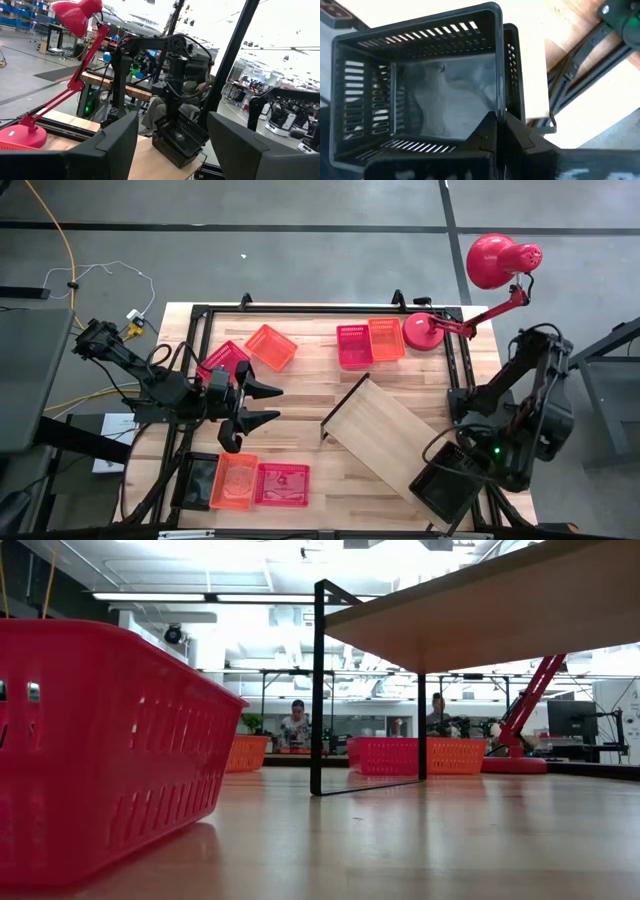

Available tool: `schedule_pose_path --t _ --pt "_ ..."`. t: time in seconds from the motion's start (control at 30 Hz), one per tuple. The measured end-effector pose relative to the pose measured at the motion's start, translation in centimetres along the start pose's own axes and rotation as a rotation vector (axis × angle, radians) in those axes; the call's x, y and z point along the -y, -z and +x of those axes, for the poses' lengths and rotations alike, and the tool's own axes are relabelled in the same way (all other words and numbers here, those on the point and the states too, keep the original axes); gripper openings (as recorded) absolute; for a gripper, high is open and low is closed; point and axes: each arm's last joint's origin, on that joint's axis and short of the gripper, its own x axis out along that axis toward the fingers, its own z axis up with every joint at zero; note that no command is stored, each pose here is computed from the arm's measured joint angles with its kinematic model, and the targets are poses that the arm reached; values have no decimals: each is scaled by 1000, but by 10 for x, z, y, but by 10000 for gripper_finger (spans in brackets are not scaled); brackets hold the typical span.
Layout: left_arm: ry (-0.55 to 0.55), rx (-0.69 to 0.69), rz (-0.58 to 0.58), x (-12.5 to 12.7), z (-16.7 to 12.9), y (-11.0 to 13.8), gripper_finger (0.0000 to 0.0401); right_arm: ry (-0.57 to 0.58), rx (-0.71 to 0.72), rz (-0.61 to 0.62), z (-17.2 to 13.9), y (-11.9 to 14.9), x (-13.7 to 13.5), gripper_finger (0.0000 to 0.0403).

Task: Stack baskets on shelf by color
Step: Stack the top black bin on the black bin on the shelf, then stack the black bin on the black bins on the shelf

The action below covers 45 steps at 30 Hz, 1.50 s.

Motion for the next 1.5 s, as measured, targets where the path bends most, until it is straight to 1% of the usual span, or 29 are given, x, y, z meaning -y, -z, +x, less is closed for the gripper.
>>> schedule_pose_path --t 0.37,0.67,0.73,0.8,1.03,1.17,1.23,1.33,1.43,1.5 --pt "1 0 0 0 0 0 225 17 93 -56 12 2 -11 0" --pt "1 0 0 0 0 0 225 16 98 -56 12 2 -11 3" --pt "1 0 0 0 0 0 225 16 98 -56 12 2 -11 15" --pt "1 0 0 0 0 0 225 16 98 -55 12 2 -11 37" --pt "1 0 0 0 0 0 225 18 86 -75 12 2 -10 153" --pt "0 0 0 0 0 0 225 16 67 -73 9 2 -8 198" --pt "0 0 0 0 0 0 225 8 71 -80 8 2 -7 208" --pt "0 0 0 0 0 0 225 -20 122 -114 7 4 -7 212" --pt "1 0 0 0 0 0 225 -86 185 -176 7 4 -11 207" --pt "1 0 0 0 0 0 225 -144 254 -205 6 2 -17 202"
